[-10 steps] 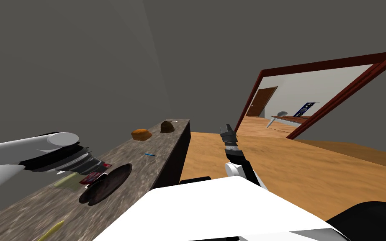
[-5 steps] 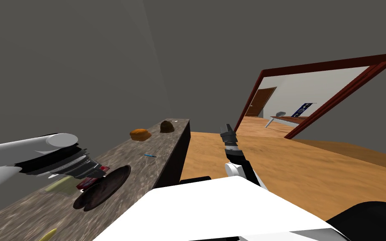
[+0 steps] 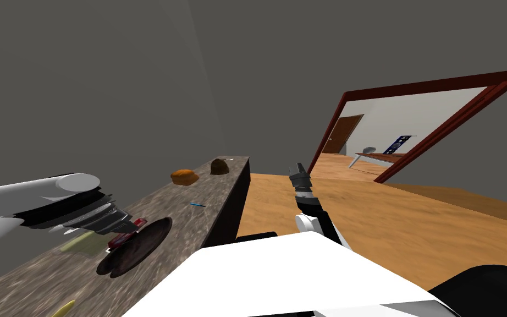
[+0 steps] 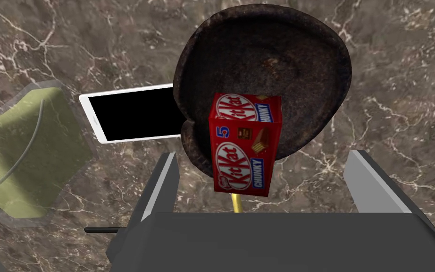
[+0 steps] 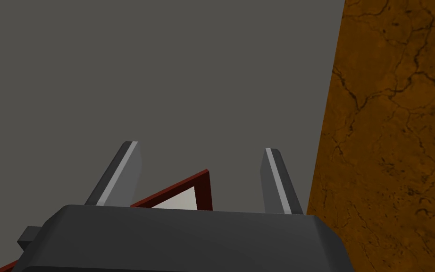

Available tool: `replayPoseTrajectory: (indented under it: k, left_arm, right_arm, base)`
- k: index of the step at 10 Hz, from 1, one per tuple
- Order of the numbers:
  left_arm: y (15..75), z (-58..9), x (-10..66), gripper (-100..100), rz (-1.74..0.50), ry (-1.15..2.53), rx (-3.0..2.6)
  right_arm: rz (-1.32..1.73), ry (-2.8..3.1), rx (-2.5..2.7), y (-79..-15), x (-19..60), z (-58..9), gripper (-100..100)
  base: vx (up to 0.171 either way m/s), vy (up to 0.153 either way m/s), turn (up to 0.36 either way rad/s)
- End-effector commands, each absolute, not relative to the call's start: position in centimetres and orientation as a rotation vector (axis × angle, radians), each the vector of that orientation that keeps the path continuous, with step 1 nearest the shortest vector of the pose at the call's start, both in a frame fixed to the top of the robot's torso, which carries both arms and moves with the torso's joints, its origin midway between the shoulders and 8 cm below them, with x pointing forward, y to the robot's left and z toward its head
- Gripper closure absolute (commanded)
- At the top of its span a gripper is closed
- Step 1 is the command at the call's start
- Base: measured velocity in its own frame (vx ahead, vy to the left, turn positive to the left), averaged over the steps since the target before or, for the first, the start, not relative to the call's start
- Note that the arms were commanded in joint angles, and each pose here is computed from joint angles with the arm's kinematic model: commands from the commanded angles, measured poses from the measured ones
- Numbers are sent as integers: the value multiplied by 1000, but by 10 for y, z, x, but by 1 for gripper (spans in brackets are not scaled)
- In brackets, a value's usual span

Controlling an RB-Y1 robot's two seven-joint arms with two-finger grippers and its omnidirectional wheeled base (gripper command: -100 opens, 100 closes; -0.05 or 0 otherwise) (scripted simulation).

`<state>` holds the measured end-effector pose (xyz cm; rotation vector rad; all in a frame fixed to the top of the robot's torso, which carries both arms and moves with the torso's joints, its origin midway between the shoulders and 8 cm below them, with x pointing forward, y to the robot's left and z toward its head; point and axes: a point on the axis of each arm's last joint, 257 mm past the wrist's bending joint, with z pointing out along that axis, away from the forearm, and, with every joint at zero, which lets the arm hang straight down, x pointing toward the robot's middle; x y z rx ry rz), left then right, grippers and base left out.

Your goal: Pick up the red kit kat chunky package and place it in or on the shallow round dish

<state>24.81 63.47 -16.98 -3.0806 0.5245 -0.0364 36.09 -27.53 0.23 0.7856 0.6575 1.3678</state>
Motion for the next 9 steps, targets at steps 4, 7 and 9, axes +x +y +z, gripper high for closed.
replayPoseTrajectory:
  k: [4, 7, 9]
  left_arm:
    - [625, -128, 246, -100, -30, 532, -3079]
    - [627, -132, 245, 0, -31, 531, -3080]
    - [627, -132, 245, 0, -31, 531, -3080]
  right_arm:
    - [1368, 657, 786, -275, 361, 2, 0]
    - [1368, 657, 786, -275, 361, 2, 0]
    - [1368, 657, 786, -275, 361, 2, 0]
  base:
    - [15, 17, 13]
    - [2, 2, 0]
    - [0, 0, 0]
